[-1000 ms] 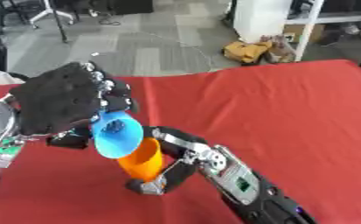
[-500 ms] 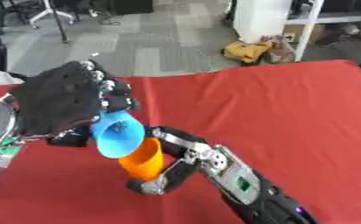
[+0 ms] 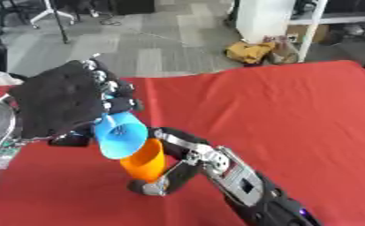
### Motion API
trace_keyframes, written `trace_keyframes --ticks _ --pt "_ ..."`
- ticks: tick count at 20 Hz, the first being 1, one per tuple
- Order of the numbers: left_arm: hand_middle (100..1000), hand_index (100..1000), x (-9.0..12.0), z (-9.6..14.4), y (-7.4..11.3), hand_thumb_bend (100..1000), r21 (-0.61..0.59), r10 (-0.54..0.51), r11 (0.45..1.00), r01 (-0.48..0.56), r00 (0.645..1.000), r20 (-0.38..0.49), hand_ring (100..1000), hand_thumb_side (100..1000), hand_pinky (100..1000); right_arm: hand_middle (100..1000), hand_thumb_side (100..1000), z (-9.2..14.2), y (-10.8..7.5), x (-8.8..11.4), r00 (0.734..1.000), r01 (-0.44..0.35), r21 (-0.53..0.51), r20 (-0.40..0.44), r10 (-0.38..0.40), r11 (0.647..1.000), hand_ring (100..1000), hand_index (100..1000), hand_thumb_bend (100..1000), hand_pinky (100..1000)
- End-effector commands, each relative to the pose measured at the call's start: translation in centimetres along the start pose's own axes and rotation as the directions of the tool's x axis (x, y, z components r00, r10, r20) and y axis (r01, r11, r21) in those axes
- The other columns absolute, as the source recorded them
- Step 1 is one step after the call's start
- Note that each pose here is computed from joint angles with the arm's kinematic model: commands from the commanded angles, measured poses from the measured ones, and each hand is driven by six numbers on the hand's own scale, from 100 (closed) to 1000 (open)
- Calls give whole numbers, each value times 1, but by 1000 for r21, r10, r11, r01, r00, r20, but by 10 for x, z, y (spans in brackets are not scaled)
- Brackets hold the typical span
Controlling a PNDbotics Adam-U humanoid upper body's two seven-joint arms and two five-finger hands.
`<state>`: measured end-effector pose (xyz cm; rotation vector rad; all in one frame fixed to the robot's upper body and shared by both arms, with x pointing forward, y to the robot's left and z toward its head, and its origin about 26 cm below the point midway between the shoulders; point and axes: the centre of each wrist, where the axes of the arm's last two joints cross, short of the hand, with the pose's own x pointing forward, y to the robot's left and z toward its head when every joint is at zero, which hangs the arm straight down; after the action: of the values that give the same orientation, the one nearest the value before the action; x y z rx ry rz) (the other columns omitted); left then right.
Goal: Pour the contents of one cup into another cup.
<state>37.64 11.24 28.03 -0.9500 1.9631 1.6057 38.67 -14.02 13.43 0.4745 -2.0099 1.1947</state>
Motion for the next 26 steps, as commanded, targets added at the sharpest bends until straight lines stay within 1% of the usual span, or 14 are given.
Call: trace_keyframes --ticks 1,13,26 --pt "299 657 -7 0 12 721 13 -51 999 51 999 6 240 100 222 547 100 -3 -10 8 999 -26 -9 25 26 1000 281 792 215 449" --pt "299 659 -7 0 12 722 5 -86 996 86 996 18 242 100 226 545 100 -3 -9 8 999 -25 -11 21 25 1000 279 791 216 446" --pt "298 660 -7 0 12 722 -2 -93 996 93 996 18 241 100 227 544 100 -2 -9 8 1000 -23 -16 19 23 1000 280 790 215 443"
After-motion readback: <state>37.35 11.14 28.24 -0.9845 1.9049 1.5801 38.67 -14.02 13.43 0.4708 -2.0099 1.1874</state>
